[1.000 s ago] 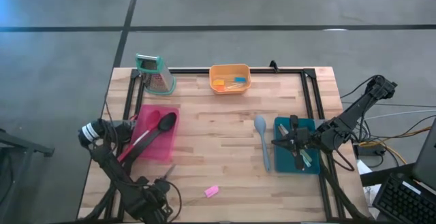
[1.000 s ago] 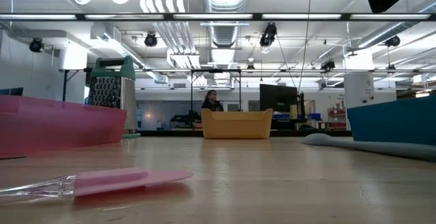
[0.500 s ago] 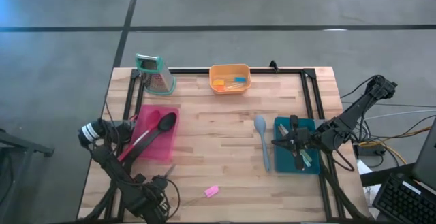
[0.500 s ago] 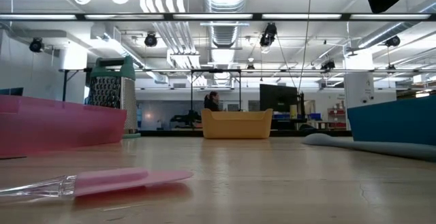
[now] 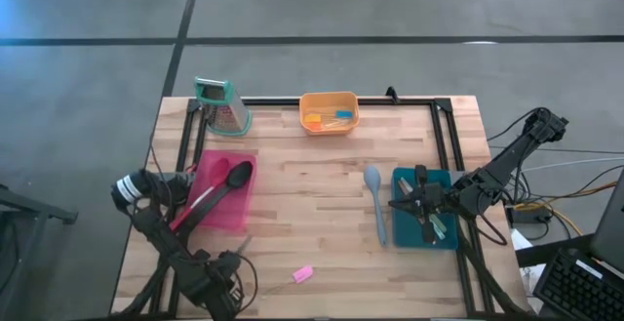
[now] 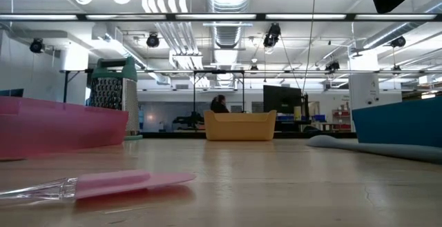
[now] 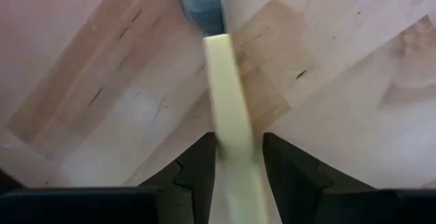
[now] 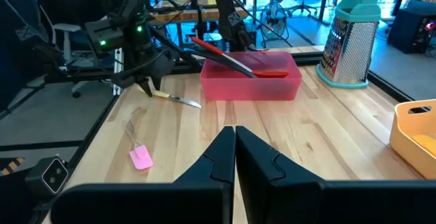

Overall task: Pick & Place Kitchen Items
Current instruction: Put the yellow knife into the blue bin

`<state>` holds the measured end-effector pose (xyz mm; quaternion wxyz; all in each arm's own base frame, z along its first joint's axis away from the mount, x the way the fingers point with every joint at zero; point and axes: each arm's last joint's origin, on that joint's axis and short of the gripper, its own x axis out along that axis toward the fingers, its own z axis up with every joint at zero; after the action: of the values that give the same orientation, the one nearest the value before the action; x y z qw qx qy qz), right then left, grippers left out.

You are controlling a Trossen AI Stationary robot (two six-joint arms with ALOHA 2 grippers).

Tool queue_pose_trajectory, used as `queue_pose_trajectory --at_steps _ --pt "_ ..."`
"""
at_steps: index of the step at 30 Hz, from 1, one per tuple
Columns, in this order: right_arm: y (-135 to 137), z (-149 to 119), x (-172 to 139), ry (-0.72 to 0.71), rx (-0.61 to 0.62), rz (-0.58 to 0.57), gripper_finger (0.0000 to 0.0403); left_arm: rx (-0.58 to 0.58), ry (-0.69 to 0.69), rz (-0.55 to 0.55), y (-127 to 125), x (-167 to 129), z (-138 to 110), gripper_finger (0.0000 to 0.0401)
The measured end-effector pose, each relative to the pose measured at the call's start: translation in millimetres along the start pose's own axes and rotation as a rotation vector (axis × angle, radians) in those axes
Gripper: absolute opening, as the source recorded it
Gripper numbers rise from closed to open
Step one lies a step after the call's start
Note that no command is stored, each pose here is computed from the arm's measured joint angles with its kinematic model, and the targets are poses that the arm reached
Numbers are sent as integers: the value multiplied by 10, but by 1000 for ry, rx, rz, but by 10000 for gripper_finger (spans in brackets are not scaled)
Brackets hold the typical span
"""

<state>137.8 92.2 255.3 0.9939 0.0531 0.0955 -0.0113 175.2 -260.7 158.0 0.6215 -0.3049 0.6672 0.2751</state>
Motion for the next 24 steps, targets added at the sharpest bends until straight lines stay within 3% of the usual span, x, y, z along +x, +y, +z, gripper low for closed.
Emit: queue_pose_trajectory --at_steps 7,13,24 --pt "0 0 0 0 0 0 8 27 19 -11 40 91 24 123" --pt "0 0 0 0 0 0 8 93 11 -12 33 98 56 60" --pt "0 -2 0 0 -1 0 8 216 -20 -33 -1 26 155 60"
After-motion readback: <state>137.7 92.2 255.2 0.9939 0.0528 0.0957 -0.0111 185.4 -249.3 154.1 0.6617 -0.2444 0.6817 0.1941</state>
